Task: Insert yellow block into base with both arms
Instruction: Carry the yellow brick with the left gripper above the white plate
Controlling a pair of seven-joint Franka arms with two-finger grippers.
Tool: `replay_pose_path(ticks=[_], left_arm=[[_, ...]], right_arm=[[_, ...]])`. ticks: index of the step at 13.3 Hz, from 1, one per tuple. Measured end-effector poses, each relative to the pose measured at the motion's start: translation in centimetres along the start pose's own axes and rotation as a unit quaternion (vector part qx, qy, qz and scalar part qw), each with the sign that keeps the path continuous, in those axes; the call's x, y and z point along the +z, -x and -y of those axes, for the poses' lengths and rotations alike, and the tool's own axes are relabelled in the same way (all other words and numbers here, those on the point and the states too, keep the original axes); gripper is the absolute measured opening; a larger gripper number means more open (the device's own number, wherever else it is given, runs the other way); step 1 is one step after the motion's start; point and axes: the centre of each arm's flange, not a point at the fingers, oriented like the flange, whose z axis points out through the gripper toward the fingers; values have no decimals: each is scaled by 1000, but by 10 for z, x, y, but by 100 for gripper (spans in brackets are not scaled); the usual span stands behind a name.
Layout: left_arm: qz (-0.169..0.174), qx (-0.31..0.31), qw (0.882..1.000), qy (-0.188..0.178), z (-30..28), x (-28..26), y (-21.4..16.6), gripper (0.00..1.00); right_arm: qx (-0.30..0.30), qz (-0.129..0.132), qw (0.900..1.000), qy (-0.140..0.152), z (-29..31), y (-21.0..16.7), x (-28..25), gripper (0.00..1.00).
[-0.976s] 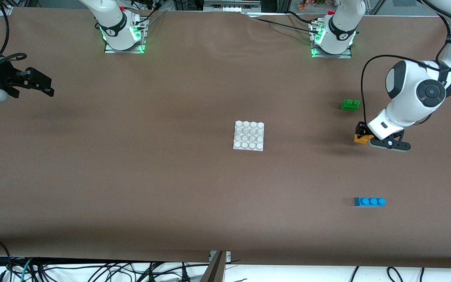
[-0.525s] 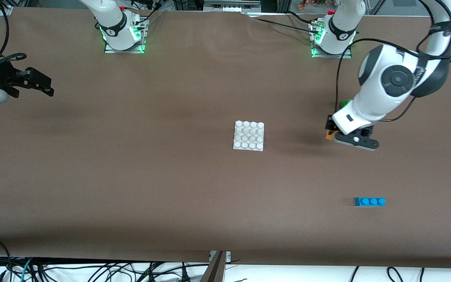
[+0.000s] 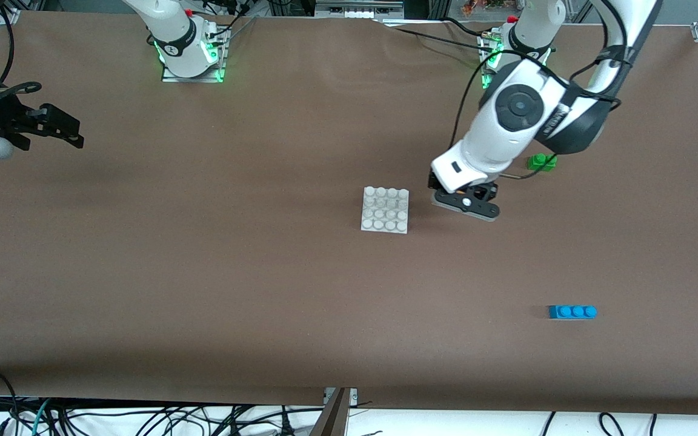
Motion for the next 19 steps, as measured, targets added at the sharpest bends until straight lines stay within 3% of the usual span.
replay_pose_path(ticks=[6, 11, 15, 19], left_arm=[[26, 1, 999, 23, -63, 35, -2, 63], [11, -5, 1000, -25, -103, 98, 0, 63], [-4, -10, 999, -44, -122, 133, 6, 63], [4, -41, 998, -45, -122, 151, 7, 63]], right_arm=[[0, 13, 1000, 0, 0, 3, 2, 100], [0, 14, 1000, 0, 0, 3, 2, 100], [1, 14, 1000, 0, -1, 3, 2, 100], [1, 14, 1000, -1, -1, 3, 2, 100]])
